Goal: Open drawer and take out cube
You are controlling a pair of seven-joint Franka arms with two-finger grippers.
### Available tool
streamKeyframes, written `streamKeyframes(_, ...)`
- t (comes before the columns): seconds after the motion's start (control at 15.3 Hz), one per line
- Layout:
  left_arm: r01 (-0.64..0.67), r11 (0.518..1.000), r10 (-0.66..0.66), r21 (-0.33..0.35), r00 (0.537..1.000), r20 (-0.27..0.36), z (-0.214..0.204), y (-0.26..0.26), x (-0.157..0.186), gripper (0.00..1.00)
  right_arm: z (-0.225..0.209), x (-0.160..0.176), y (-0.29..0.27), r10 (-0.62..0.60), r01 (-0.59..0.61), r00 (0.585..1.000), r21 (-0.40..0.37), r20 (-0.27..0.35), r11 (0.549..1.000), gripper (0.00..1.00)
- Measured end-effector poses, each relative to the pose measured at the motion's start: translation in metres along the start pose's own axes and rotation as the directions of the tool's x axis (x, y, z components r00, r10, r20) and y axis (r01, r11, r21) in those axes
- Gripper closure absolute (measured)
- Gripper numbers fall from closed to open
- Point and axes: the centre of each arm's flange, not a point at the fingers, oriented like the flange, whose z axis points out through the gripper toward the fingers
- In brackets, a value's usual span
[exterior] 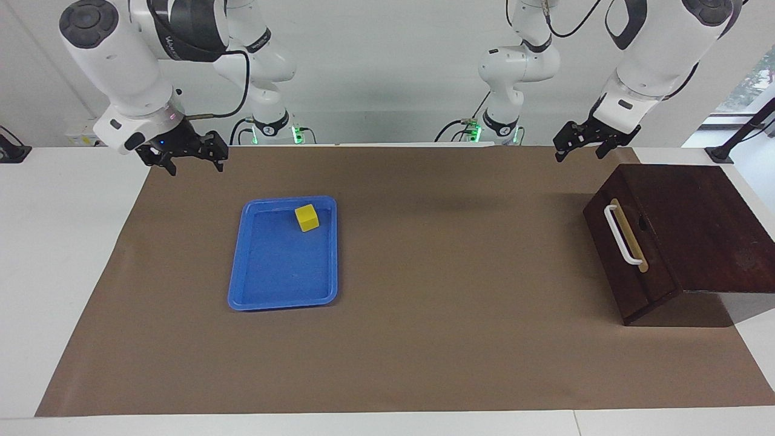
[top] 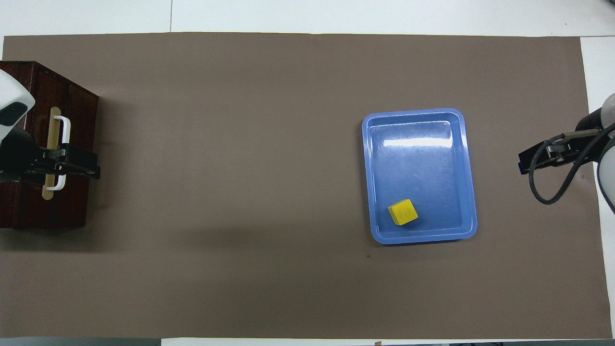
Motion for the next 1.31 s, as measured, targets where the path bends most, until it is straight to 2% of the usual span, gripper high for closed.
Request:
streamKeyframes(0.52,-0.04,0.999,0.04,0.0,0.999,-0.002,0.0008,0.0015,0.001,0.0,-0.0003,-0.0005,0.0042,0.008,-0.008,1.0,0.001,-0.001,1.0,0.0)
streamKeyframes(0.85,-0.043,0.999,0.042,-0.003,0.998,-0.035,-0.0023,0.0021,0.0045,0.0,-0.0005,-0.0006,0.0046,0.009,-0.009,1.0,0.001,-0.001,1.0,0.0)
streamKeyframes(1.31,-0.044,0.999,0.044,0.006,0.998,-0.039,-0.0025,0.0021,0.0048,0.0,-0.0035,-0.0011,0.0066,0.012,-0.012,1.0,0.001,-0.008,1.0,0.0)
